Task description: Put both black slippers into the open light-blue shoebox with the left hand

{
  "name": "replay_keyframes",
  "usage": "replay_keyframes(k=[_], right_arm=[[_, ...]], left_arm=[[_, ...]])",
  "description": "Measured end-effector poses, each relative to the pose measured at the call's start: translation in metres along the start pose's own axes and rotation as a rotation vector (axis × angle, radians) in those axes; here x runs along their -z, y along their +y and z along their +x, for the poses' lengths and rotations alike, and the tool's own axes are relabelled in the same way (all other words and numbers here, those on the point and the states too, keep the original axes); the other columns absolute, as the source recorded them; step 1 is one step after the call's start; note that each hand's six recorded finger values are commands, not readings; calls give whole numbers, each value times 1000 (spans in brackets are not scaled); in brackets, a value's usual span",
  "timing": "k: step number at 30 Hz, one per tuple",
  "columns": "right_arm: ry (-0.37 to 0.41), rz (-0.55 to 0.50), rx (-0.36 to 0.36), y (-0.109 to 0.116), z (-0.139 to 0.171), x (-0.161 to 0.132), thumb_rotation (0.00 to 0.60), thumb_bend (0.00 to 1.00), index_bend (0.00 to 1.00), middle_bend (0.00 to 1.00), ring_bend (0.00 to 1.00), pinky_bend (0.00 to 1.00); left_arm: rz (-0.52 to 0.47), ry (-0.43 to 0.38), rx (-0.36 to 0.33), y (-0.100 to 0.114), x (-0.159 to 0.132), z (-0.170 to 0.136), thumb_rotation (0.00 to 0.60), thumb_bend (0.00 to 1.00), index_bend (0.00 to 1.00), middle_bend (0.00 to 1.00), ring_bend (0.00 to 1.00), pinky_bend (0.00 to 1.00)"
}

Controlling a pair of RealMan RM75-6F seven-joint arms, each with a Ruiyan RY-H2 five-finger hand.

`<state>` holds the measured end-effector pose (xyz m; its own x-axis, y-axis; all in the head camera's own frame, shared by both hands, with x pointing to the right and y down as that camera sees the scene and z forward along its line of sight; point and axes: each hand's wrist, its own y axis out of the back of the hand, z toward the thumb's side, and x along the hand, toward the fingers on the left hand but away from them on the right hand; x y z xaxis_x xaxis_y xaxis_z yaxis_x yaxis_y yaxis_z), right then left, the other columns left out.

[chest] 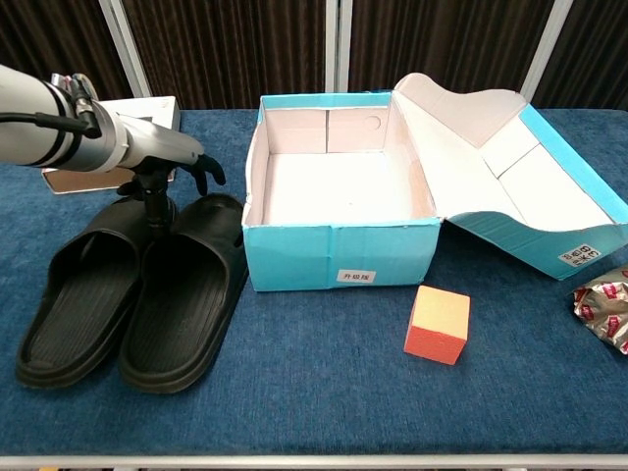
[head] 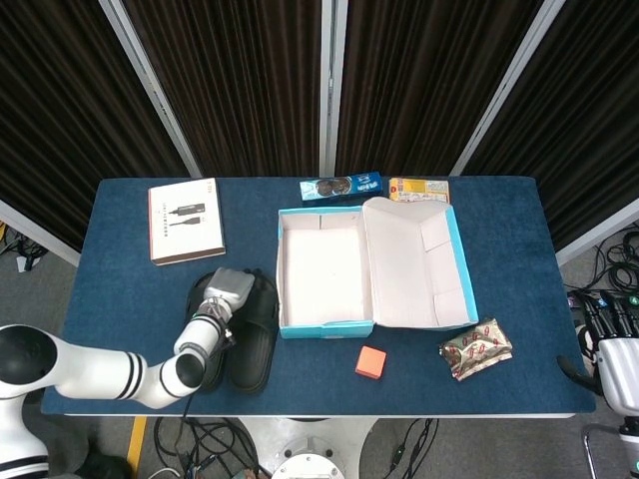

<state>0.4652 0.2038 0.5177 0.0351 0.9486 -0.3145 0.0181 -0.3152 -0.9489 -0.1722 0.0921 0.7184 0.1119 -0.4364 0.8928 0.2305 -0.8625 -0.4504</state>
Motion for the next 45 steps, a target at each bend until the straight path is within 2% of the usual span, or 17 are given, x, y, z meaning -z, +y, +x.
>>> replay_keyframes(k=[6,20,26,29,33,41,45], right_arm=[[4,8,13,5,-1,0,600,91,50,139,41,129],[-12,5,9,4,3,4,600,91,50,140,41,128],[-18,7,5,3,4,6,600,92,50,139,41,129],[-18,8,1,3,4,6,600,92,50,139,41,129],[-19,7,-1,3,4,6,600,92,50,139,41,128],[-3,4,0,2,2,1,600,94,50,139,41,128],[1,3,7,4,3,1,600,94,50,139,41,128]], left_arm=[[40,29,18,-2,-4,3,600,0,102,154,803,778],[56,74,43,-8,-11,15,600,0,223,286,842,778],[56,70,42,-10,-16,19,600,0,318,389,860,778],[54,72,27,-9,-15,21,600,0,424,498,877,781],[43,72,-1,-6,-13,21,600,0,511,586,888,782],[8,52,-76,3,-6,8,600,0,546,620,887,783],[8,72,-139,14,5,-2,600,0,549,623,882,783]])
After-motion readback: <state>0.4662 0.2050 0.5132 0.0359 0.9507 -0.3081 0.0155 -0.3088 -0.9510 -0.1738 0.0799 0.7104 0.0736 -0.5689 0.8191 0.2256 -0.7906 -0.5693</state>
